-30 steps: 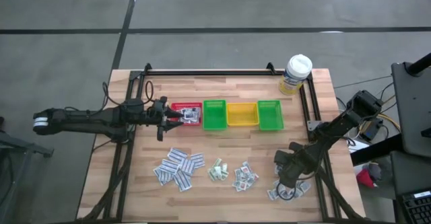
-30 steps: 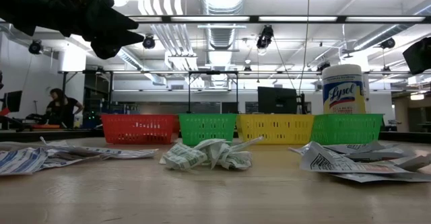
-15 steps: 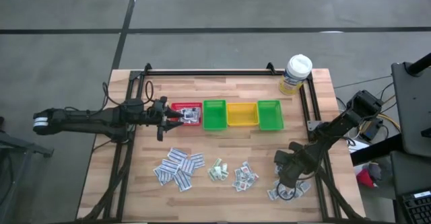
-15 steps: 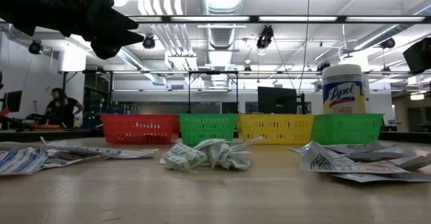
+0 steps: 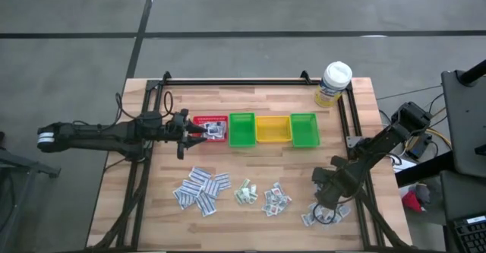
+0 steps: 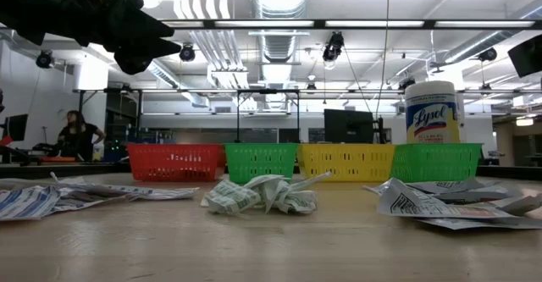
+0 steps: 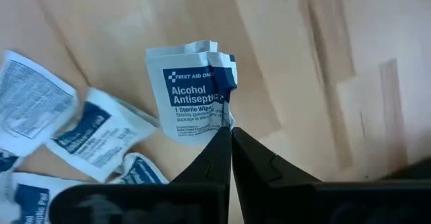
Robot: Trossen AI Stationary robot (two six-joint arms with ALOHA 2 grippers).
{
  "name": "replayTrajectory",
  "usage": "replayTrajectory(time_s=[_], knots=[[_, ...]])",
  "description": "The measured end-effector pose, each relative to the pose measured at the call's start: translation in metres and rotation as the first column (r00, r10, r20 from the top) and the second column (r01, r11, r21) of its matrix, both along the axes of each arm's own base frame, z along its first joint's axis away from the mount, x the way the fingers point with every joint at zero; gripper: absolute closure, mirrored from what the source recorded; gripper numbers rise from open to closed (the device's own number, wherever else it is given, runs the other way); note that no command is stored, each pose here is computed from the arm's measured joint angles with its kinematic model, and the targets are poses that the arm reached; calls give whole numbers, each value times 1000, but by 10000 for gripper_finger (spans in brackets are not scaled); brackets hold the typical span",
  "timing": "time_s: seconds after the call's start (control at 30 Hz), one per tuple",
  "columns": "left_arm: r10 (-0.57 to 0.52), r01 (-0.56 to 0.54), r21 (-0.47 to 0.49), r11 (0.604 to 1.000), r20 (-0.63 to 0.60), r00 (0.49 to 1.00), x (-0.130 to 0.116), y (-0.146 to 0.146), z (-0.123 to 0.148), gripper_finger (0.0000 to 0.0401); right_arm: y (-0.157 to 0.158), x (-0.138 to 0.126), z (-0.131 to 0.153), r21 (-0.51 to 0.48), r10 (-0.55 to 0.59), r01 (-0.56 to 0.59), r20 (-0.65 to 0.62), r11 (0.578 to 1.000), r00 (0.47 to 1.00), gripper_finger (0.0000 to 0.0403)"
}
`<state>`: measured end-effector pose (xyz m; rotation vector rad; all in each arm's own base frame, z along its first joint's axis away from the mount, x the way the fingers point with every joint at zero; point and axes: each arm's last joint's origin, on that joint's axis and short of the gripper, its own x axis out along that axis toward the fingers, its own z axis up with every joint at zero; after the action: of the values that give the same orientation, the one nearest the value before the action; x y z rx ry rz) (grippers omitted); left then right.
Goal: Pick & Place First Aid Supplies
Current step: Put the alcohol pad into the red basket
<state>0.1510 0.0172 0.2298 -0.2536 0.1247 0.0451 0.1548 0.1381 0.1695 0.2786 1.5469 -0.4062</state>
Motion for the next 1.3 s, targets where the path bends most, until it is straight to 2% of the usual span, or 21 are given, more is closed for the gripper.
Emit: replayTrajectory(time_s=[0.17, 0.47, 1.3], knots=[[0, 0, 0, 1000, 0, 1000, 0, 0, 0, 238, 3, 4, -1, 31, 35, -37, 43, 999, 998, 394], [0, 0, 0, 1000, 0, 1000, 0, 0, 0, 238, 3, 4, -3, 33, 28, -29, 49, 999, 998, 390], [-1, 1, 0, 1000, 0, 1000, 0, 0, 0, 238, -4, -3, -16, 4, 32, -32, 20, 999, 999, 278]])
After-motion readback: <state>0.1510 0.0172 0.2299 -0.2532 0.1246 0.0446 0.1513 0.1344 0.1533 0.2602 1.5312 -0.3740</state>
